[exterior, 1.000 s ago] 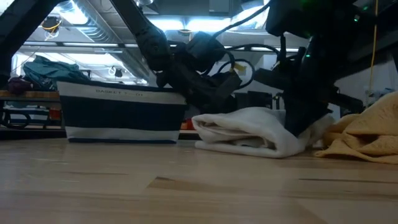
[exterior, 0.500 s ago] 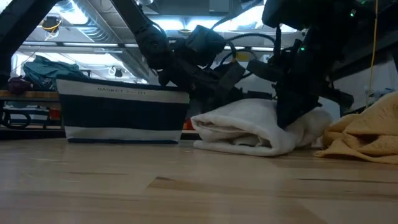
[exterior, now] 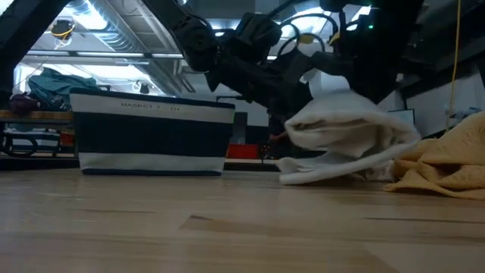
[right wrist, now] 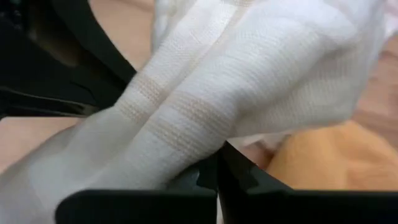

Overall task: Fold towel
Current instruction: Stack the left white patterned towel on the right white patterned towel

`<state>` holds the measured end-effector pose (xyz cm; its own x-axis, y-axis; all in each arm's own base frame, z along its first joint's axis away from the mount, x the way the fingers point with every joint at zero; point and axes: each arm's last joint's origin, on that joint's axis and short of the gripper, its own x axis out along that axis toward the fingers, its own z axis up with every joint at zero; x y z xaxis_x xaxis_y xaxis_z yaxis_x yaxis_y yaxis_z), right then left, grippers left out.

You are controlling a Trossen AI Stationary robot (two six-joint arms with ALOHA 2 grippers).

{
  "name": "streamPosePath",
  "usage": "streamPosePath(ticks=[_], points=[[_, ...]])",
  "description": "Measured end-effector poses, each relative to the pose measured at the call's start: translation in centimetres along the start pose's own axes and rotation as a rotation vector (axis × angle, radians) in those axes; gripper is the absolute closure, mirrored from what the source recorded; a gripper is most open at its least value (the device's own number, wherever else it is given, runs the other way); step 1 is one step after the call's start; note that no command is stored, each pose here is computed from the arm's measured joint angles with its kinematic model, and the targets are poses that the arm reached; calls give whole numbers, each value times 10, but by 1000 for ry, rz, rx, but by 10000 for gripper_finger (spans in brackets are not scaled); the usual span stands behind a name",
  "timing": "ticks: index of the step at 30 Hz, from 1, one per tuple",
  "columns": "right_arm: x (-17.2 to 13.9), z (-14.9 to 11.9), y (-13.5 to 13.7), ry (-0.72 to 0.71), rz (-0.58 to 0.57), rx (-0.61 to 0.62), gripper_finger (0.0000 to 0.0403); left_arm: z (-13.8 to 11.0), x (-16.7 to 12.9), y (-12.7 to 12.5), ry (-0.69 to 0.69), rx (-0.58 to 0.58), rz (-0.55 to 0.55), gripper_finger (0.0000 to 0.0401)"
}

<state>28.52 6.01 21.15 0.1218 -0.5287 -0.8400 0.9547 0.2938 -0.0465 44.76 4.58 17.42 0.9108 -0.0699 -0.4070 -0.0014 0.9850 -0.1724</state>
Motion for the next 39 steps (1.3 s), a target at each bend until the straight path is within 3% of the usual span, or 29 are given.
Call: streamPosePath(ticks=[14, 20, 28, 34, 39], points=[[-2, 14, -12, -82, -74, 74, 403, 22, -4, 19, -58, 44, 49, 400], [2, 16, -7, 48, -31, 26, 403, 11, -3, 15, 62, -38, 41, 397], [2, 12, -5, 167, -7, -24, 398, 2, -1, 1, 134, -62, 44, 396], [6, 7, -7, 226, -11, -18, 337, 0, -2, 3, 152, -56, 92, 395], [19, -3, -9, 254, 2, -10, 279, -5, -3, 7, 205, 56, 179, 395]])
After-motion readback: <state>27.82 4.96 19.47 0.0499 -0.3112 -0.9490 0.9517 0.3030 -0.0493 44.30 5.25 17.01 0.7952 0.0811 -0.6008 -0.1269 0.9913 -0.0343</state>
